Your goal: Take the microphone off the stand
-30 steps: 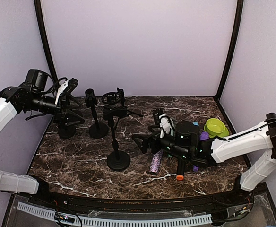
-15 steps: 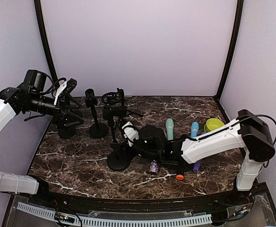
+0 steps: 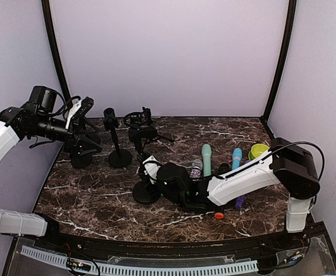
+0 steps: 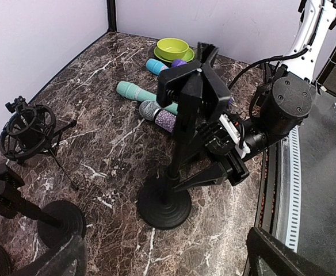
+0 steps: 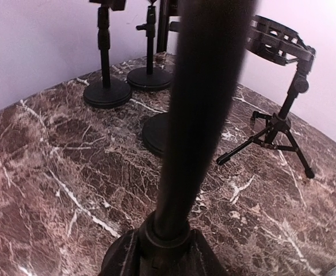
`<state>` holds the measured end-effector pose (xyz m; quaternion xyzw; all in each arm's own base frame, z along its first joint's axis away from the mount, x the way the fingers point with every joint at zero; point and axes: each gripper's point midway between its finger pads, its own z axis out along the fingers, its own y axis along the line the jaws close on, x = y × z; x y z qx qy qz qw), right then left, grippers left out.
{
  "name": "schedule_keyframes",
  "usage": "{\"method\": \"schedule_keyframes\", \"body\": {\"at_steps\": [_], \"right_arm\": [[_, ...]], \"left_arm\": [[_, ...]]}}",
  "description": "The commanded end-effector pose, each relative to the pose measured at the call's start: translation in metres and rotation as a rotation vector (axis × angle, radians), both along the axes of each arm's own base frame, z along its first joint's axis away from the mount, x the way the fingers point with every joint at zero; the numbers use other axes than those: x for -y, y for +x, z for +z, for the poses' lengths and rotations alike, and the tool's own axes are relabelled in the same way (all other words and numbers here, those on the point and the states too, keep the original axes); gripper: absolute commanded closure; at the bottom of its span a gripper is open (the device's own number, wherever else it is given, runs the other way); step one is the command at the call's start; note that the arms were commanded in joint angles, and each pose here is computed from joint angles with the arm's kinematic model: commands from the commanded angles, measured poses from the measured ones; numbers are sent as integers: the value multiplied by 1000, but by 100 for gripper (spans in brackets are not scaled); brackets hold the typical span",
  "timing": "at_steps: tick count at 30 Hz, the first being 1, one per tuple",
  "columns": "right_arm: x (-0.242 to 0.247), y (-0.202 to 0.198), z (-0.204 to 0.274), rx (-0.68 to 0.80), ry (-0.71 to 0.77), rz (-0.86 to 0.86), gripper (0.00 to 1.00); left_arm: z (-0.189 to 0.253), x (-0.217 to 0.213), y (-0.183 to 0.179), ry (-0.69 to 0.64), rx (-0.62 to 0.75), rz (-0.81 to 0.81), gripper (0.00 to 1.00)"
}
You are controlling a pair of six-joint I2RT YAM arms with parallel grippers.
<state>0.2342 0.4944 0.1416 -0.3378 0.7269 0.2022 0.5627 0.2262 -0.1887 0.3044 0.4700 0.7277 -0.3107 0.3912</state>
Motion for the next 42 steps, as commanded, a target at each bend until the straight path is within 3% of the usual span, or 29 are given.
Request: {"method": "schedule_keyframes", "body": {"at_steps": [1, 3, 9, 19, 36, 38, 42], "right_arm": [[-2, 5, 19, 26, 88, -33, 89], [-3, 3, 26, 23, 104, -27, 100], [-10, -7, 68, -11, 200, 36, 100], [-49, -38, 172, -80, 444, 275, 100], [-66, -58, 222, -72, 580, 382, 100], [-67, -60, 224, -72, 583, 390, 100], [-66, -62, 224, -78, 583, 396, 100]], "left_arm": [[-8, -1, -10, -3, -30, -16, 1], [-13, -1, -9, -7, -40, -15, 1], [-45, 2, -14, -35, -88, -11, 10], [-59, 11, -11, -75, -108, -41, 22], [-79, 32, -42, -71, -211, -169, 50], [-78, 32, -40, -66, -203, -165, 59], [-69, 33, -36, -68, -172, -163, 97]]}}
